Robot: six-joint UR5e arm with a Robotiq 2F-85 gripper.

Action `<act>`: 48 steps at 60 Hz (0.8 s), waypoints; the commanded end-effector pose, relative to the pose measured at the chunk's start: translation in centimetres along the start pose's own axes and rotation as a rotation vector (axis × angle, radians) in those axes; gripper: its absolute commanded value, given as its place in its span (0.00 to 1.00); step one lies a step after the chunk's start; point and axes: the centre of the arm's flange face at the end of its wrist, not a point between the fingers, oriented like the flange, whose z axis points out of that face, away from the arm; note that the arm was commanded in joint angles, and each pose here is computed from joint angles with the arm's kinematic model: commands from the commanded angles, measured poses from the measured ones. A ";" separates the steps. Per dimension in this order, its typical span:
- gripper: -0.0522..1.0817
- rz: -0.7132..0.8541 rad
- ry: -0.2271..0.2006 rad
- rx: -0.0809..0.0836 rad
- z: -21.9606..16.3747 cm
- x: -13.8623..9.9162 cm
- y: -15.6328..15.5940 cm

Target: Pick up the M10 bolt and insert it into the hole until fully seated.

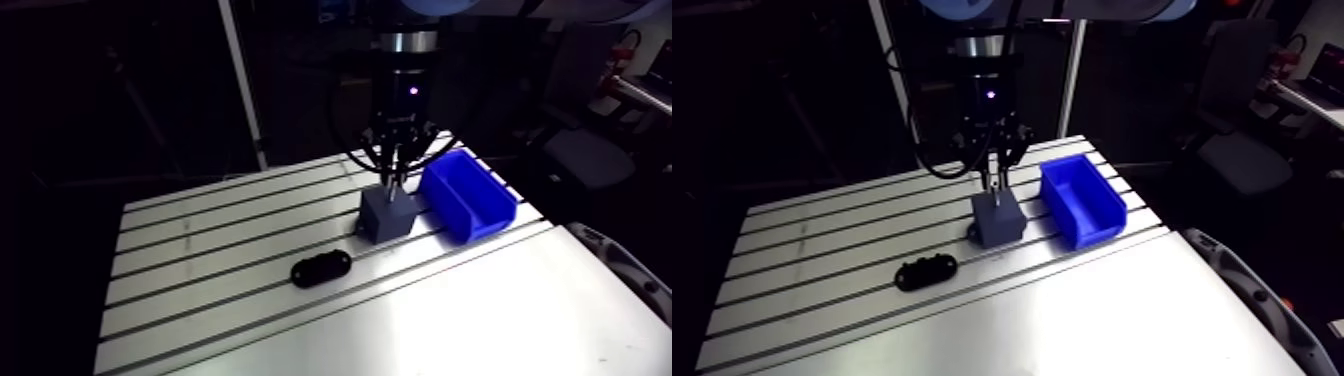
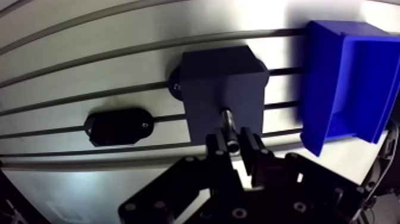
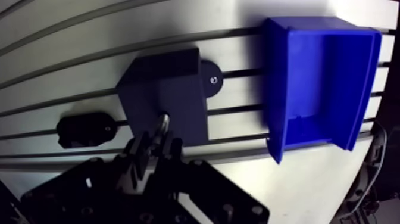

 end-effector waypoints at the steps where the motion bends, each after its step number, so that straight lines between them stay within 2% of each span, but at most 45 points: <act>1: 1.00 0.000 -0.004 0.001 0.3 0.1 0.0; 34: 1.00 0.000 0.004 -0.001 1.0 0.3 0.0; 36: 0.97 0.001 0.003 -0.001 1.1 0.3 0.0; 37: 0.88 0.004 0.007 -0.003 1.0 0.3 0.0; 38: 0.88 0.004 0.007 -0.003 1.0 0.3 0.0; 39: 0.72 0.004 0.009 -0.003 1.1 0.3 0.0; 40: 0.72 0.004 0.009 -0.003 1.1 0.3 0.0; 41: 0.45 0.002 0.012 -0.003 1.1 0.3 0.0; 42: 0.08 0.000 0.012 -0.003 1.2 0.3 0.0; 48: 0.05 0.002 0.019 -0.005 1.1 0.3 0.1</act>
